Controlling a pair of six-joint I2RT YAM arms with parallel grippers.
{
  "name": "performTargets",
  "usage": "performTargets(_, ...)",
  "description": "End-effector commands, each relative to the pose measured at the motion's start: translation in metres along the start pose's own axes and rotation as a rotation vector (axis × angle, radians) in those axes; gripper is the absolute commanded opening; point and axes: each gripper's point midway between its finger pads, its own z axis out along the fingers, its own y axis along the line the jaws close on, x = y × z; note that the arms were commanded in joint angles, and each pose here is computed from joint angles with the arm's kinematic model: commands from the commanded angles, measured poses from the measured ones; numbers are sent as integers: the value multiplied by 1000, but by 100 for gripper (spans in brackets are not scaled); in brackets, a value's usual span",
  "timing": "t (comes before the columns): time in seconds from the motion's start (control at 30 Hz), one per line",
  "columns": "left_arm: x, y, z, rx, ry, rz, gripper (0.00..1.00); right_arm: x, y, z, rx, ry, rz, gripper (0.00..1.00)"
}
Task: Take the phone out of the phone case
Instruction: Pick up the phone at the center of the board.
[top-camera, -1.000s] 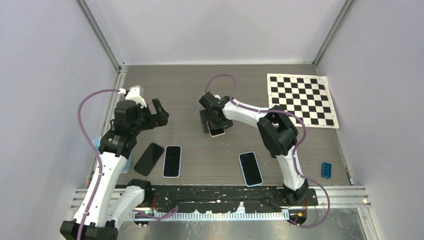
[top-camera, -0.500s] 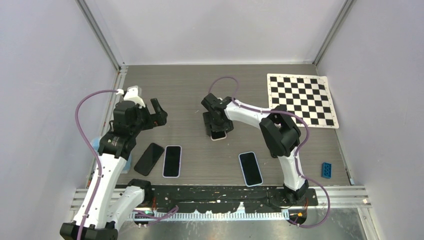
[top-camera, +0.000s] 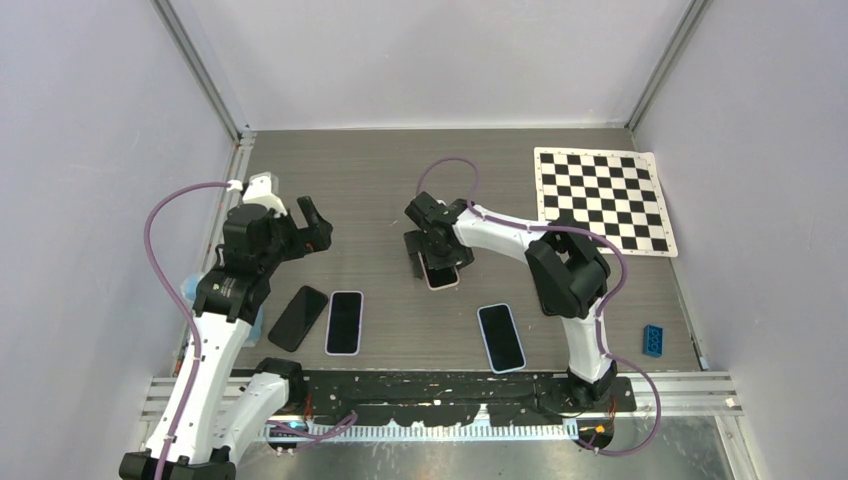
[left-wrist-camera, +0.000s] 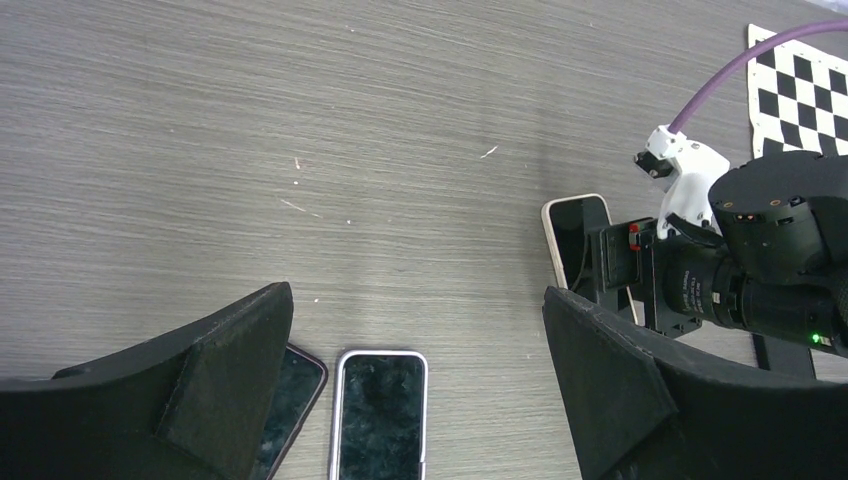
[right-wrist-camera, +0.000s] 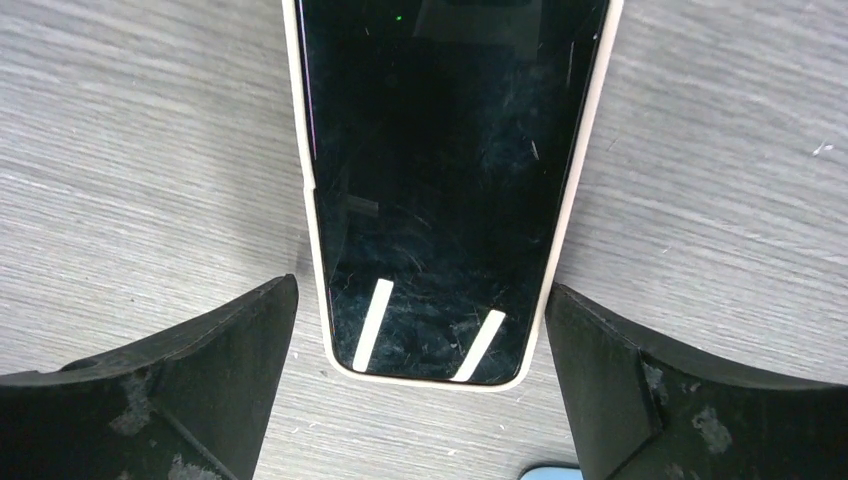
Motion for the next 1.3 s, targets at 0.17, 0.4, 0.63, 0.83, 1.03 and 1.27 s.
performTargets(0.17, -18, 6, -4, -45, -67, 2, 100, -23, -20, 10, 76, -82, 73, 76)
performTargets(0.4, -18, -11, -7, 53, -54, 33, 100, -29, -24, 4, 65, -158, 83, 55)
performTargets(0.63, -3, -53, -7, 296, 25, -1, 100, -67, -2, -43, -94, -355, 172, 54)
performTargets(0.83, 22, -46, 11, 217, 133, -207, 100, -71, 28, -69, -370, -344, 341, 55)
performTargets(1.03, 60, -43, 43, 175, 256, -392, 97, -77, 64, -82, -752, -281, 558, 56)
performTargets(1.27, 56, -63, 74, 285, 239, -504, 95, -82, 96, -89, -984, -246, 496, 56)
